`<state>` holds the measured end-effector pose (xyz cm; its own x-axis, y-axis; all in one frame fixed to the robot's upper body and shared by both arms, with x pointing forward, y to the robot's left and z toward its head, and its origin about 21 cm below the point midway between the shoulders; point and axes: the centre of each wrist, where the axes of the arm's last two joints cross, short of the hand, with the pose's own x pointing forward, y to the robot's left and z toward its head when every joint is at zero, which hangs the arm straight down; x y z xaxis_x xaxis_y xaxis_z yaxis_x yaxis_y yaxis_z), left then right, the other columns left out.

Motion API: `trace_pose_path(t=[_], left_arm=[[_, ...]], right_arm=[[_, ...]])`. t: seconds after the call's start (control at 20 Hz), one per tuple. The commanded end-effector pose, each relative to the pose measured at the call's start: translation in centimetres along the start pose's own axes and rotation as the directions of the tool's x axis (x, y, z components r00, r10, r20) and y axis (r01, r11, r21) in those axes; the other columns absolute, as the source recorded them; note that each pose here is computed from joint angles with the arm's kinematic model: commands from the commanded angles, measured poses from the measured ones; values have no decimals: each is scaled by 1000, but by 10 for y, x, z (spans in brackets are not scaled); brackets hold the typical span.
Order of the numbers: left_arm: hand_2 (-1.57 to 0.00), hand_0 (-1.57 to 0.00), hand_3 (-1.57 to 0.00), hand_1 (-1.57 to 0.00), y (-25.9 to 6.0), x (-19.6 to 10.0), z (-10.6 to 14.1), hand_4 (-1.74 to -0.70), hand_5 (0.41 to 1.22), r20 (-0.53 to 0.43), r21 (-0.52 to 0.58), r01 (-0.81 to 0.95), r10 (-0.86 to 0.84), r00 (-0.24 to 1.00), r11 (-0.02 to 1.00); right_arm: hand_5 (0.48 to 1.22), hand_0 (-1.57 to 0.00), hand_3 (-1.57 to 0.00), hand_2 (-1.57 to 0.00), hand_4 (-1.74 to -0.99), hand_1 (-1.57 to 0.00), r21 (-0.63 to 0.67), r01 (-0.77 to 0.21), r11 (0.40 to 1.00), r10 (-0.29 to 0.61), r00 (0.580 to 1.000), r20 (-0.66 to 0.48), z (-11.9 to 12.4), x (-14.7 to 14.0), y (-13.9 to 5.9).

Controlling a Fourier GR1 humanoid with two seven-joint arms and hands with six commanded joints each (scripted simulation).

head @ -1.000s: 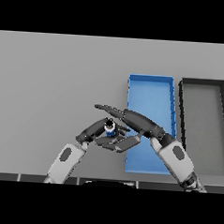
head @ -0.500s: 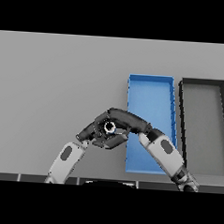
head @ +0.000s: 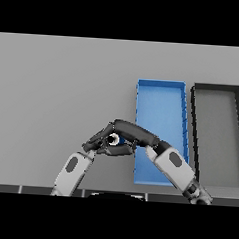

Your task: Pick up the blue pipe and place it into the blue bin.

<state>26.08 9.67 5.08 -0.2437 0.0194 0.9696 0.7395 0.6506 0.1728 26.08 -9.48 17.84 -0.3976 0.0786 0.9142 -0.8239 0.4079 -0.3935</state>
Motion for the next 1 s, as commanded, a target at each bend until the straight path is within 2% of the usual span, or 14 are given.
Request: trace_pose_path(t=[0.0,0.15,0.2,0.25,0.3,0.4,0.55,0.7,0.8,0.95], left_arm=[[-1571,-1571,-1426,-1571,-1,3,1,-1731,1221,3,4,1,-1,1000,1000],[-1571,-1571,-1454,-1571,-1,2,1,-1724,1221,23,35,49,-50,999,998],[-1293,-1462,-1166,-1342,1,1,5,-1599,1221,16,42,77,-78,997,996],[-1034,-1169,-933,-1073,7,1,7,-1475,1221,9,22,79,-79,997,997],[-827,-935,-746,-858,6,0,7,-1372,1221,2,-18,83,-83,997,996],[-529,-598,-477,-549,10,3,8,-1206,1221,-10,-48,105,-106,994,993],[-270,-306,-244,-281,12,4,10,-1047,938,-75,-37,124,-126,989,992],[-138,-156,-124,-143,7,0,9,-980,704,-119,-24,95,-97,988,995],[-88,-100,-79,-91,9,0,10,-969,603,-151,-17,71,-73,986,997],[-45,-50,-40,-46,9,-1,11,-947,513,-152,-5,97,-97,984,995]], right_arm=[[1160,-1533,-1501,-1535,-1721,-1533,-12,1,1000,-1,1000,3,0,3,1],[1190,-1551,-1535,-1552,-1731,-1551,-42,-4,999,5,1000,24,0,0,2],[1196,-1555,-1542,-1556,-1733,-1555,-47,-10,999,11,1000,21,1,0,2],[1201,-1558,-1548,-1559,-1734,-1558,-50,-16,999,17,1000,26,2,1,-1],[1205,-1561,-1553,-1561,-1736,-1561,-42,-8,999,9,1000,20,1,1,5],[1211,-1565,-1559,-1565,-1738,-1565,-49,-3,999,2,1000,-5,-1,8,4],[1216,-1568,-1565,-1568,-1739,-1568,-56,-16,998,15,1000,-27,-3,8,6],[1218,-1569,-1568,-1569,-1740,-1569,-61,-23,998,23,1000,-15,1,9,8],[1219,-1570,-1569,-1570,-1740,-1570,-68,-16,998,15,1000,-13,-1,6,8],[1220,-1570,-1570,-1570,-1741,-1570,-78,29,997,-27,999,28,-3,5,9]])
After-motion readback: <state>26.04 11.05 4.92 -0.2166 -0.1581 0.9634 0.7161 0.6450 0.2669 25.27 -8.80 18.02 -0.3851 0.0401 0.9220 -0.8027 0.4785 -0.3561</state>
